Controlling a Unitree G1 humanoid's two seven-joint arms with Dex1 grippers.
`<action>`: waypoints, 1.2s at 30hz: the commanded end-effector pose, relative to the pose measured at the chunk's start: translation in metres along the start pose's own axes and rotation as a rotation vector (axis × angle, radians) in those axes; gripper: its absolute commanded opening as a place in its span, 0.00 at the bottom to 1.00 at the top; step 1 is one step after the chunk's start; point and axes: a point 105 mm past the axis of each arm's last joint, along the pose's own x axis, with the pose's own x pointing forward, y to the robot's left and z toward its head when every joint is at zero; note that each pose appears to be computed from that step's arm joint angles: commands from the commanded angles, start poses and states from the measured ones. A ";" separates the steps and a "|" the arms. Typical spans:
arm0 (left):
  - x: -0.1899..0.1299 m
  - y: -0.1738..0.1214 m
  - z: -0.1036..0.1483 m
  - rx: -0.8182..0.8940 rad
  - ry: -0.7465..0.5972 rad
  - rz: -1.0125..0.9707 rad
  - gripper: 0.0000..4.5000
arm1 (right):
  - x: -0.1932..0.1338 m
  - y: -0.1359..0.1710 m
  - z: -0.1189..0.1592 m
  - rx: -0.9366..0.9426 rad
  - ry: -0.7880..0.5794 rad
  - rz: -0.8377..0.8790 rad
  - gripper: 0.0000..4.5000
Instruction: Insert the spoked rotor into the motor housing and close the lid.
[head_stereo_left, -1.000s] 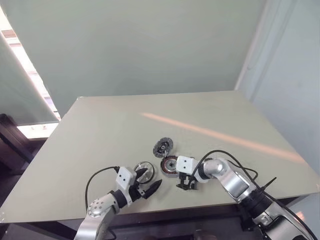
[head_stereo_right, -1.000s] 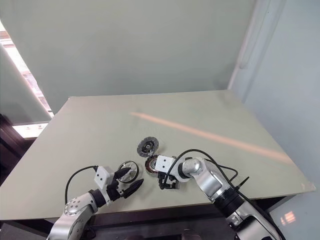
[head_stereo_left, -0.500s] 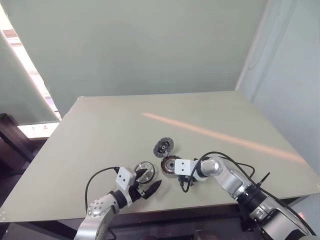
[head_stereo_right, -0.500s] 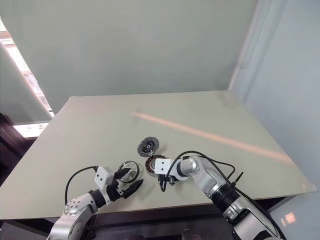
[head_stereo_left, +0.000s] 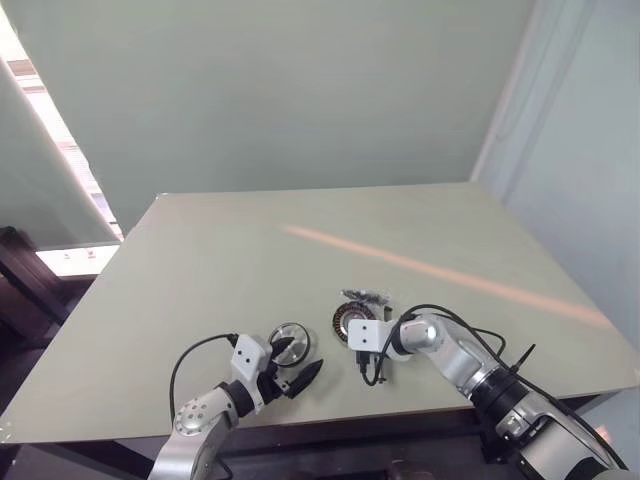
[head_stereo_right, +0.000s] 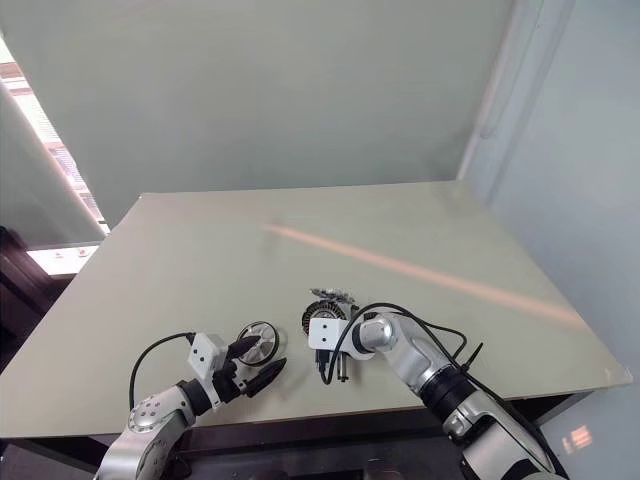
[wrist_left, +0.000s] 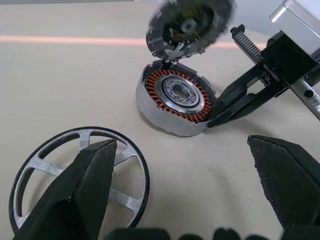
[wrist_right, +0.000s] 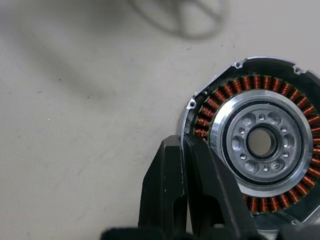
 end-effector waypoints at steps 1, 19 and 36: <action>0.000 0.003 0.013 0.045 -0.038 0.010 1.00 | -0.008 -0.013 0.017 0.004 -0.045 -0.023 0.01; -0.003 0.003 0.008 0.024 -0.035 0.032 1.00 | -0.013 0.004 0.048 0.390 -0.032 -0.019 0.01; -0.003 0.002 0.006 0.017 -0.033 0.032 1.00 | 0.004 0.005 0.053 0.547 -0.047 -0.109 0.01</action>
